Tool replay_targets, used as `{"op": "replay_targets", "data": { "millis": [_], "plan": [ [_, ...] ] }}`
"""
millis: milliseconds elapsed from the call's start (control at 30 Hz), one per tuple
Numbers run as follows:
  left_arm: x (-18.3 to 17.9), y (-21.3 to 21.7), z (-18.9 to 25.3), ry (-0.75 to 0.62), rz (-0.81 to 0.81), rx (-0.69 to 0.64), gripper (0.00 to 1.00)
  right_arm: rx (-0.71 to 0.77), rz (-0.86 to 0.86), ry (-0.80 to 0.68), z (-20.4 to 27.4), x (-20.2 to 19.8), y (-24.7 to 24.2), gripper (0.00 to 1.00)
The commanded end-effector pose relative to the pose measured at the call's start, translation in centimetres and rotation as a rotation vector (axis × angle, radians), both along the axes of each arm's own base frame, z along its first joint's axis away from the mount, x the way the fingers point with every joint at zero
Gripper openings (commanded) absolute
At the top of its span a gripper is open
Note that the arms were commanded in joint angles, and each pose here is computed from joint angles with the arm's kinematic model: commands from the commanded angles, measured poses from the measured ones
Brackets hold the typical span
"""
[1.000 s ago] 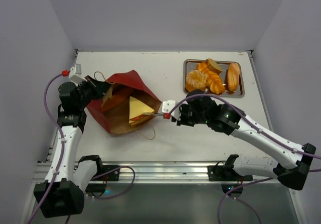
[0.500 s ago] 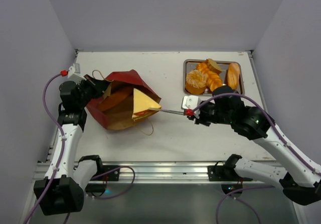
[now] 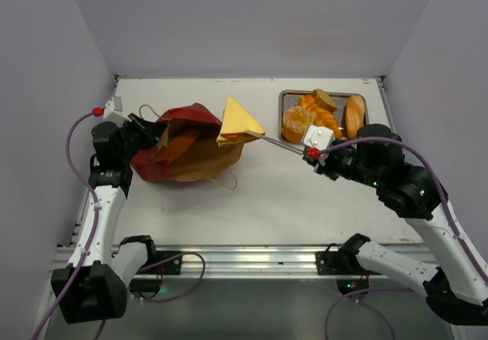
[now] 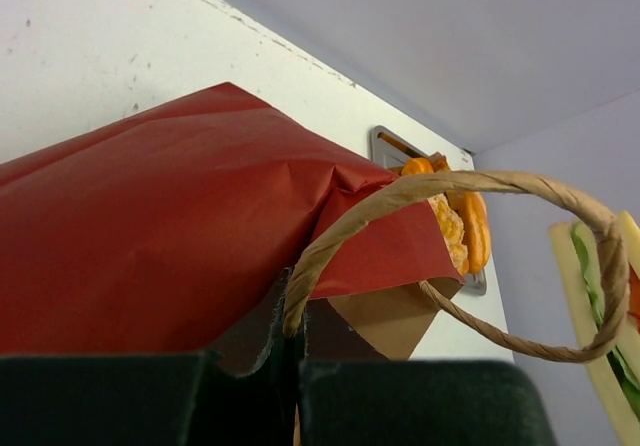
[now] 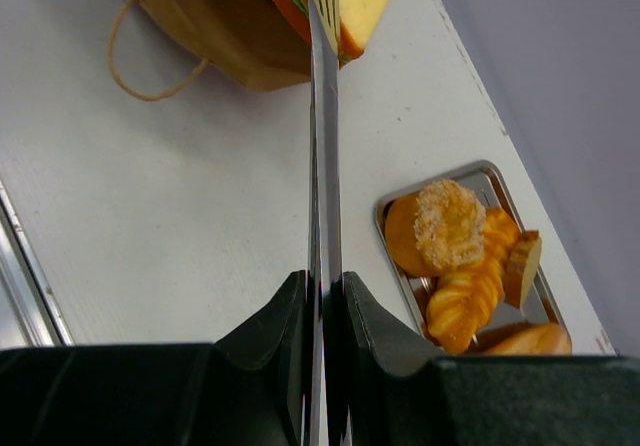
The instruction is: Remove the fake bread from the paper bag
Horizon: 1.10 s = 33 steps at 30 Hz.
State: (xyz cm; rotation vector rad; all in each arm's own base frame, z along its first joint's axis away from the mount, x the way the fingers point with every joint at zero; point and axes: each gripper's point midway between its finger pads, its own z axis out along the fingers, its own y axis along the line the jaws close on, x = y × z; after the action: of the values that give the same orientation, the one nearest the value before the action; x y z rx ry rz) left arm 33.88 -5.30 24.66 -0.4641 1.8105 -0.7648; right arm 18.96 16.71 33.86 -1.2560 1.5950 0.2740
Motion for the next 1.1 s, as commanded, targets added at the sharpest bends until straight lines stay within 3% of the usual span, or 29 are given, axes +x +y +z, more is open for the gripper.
{"op": "replay_targets", "data": {
  "millis": [0, 600, 833, 1067],
  "plan": [
    [-0.1, 0.6, 0.7, -0.002, 0.018, 0.024, 0.0, 0.063, -0.135, -0.097, 2.7, 2.3, -1.3, 0.0],
    [-0.7, 0.2, 1.4, -0.034, -0.014, 0.058, 0.0, 0.024, -0.393, -0.094, -0.3, 7.0, -5.7, 0.0],
    [-1.1, 0.1, 1.5, -0.041, -0.025, 0.073, 0.0, -0.029, -0.568, -0.049, -3.5, 10.9, -10.9, 0.0],
    [-1.2, -0.1, 1.0, -0.038, -0.038, 0.073, 0.0, -0.076, -0.621, -0.015, -6.4, 14.0, -14.2, 0.0]
  ]
}}
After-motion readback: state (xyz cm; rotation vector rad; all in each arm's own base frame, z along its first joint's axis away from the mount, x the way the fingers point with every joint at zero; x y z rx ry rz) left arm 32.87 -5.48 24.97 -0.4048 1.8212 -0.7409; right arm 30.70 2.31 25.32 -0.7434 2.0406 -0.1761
